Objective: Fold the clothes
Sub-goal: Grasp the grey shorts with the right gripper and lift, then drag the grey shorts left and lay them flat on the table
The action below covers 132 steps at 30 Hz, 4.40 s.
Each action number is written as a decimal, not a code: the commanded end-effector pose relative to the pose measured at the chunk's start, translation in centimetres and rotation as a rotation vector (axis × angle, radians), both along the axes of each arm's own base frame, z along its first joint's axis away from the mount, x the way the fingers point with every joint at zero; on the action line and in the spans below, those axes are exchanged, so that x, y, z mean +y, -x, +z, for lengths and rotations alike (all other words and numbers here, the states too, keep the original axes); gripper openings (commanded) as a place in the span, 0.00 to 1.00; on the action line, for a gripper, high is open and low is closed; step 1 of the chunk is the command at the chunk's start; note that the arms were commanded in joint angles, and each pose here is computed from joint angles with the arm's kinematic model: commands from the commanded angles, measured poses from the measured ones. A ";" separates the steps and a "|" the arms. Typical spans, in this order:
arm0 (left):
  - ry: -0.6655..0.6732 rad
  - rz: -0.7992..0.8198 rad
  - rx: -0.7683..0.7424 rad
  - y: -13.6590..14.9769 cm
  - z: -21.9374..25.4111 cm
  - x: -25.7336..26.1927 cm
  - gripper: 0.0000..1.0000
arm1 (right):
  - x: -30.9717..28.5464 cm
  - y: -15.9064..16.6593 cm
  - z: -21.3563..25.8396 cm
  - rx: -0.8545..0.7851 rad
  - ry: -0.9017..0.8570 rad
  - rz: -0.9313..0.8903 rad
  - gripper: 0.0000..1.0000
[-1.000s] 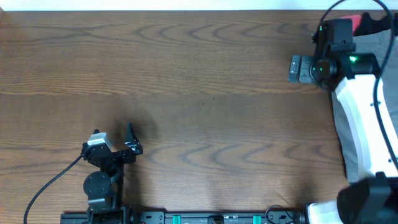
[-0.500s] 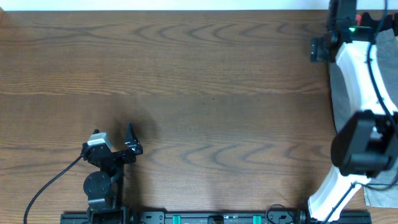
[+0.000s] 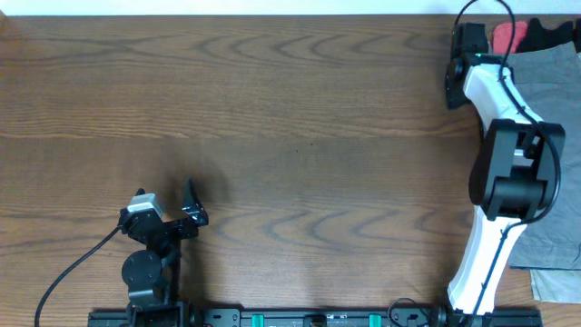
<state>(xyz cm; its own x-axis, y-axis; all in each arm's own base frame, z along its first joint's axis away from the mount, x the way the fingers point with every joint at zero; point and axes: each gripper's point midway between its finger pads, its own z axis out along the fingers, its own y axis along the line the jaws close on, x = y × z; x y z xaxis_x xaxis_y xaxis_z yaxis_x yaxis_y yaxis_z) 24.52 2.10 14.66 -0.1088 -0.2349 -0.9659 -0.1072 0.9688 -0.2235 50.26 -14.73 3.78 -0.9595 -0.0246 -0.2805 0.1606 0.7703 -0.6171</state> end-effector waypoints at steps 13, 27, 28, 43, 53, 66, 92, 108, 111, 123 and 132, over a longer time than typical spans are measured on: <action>0.011 -0.015 0.048 0.1 -1.5 -0.3 0.98 | -4.9 1.7 -1.5 0.055 0.029 -0.084 0.56; 0.011 -0.015 0.049 0.1 -1.6 -0.3 0.98 | -3.3 0.8 2.4 -0.094 0.026 -0.146 0.29; 0.011 -0.015 0.048 0.1 -1.5 -0.3 0.98 | -3.1 0.7 3.0 -0.106 0.023 -0.145 0.26; 0.011 -0.015 0.049 0.1 -1.6 -0.3 0.98 | -2.3 1.1 8.4 -0.251 -0.048 -0.198 0.01; 0.011 -0.015 0.049 0.1 -1.6 -0.3 0.98 | 6.2 0.1 11.9 -0.316 -0.412 0.006 0.01; 0.011 -0.015 0.049 0.1 -1.6 -0.3 0.98 | 28.7 3.2 11.1 -0.102 -0.844 0.441 0.01; 0.011 -0.015 0.049 0.1 -1.6 -0.3 0.98 | 45.1 18.7 11.8 0.273 -0.969 0.598 0.72; 0.011 -0.015 0.049 0.1 -1.6 -0.3 0.98 | 14.5 18.8 10.2 0.160 -0.460 -0.320 0.99; 0.011 -0.015 0.049 0.1 -1.6 -0.3 0.98 | 13.0 20.0 6.8 0.189 -0.554 -0.433 0.99; 0.011 -0.015 0.049 0.1 -1.6 -0.3 0.98 | 8.7 23.5 -0.6 0.191 -0.813 -0.649 0.99; 0.011 -0.015 0.049 0.1 -1.6 -0.3 0.98 | 10.8 24.1 -4.0 0.170 -1.015 -0.588 0.99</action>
